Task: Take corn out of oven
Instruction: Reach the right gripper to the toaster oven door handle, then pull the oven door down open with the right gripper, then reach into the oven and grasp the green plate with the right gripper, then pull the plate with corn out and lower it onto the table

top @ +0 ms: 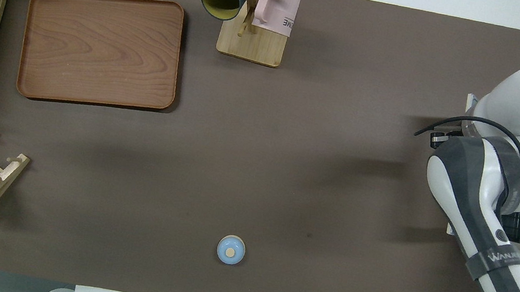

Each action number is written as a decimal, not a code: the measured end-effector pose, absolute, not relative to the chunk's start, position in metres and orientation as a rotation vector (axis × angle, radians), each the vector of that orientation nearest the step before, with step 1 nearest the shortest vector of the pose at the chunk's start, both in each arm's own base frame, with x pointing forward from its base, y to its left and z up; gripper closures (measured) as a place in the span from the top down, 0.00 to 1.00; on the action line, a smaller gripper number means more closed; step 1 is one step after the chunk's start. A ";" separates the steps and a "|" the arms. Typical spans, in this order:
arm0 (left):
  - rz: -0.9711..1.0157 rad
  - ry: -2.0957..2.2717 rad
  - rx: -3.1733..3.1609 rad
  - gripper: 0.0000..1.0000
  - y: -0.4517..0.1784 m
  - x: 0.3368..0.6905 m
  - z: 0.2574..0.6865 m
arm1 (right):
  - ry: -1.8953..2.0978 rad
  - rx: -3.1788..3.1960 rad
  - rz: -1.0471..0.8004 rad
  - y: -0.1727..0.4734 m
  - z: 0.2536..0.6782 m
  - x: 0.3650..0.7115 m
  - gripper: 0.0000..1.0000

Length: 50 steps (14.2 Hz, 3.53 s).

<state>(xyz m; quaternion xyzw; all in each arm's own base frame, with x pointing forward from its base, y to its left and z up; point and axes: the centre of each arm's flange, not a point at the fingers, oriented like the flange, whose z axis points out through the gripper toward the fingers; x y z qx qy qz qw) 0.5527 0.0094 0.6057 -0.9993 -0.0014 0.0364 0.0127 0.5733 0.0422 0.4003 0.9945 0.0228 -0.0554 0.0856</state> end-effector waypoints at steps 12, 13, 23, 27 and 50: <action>0.113 -0.005 -3.114 1.00 0.009 0.553 0.606 | -0.050 3.121 -0.119 0.068 0.323 0.597 0.13; 0.113 -0.005 -3.114 1.00 0.009 0.553 0.606 | -0.062 3.151 -0.099 0.078 0.330 0.600 0.19; 0.113 -0.005 -3.114 1.00 0.009 0.553 0.606 | 0.040 2.914 -0.143 0.019 0.404 0.574 0.53; 0.113 -0.005 -3.114 1.00 0.009 0.553 0.606 | 0.116 2.925 -0.132 0.002 0.382 0.569 0.53; 0.113 -0.005 -3.114 1.00 0.009 0.553 0.606 | 0.007 2.978 -0.060 0.451 0.383 0.541 0.03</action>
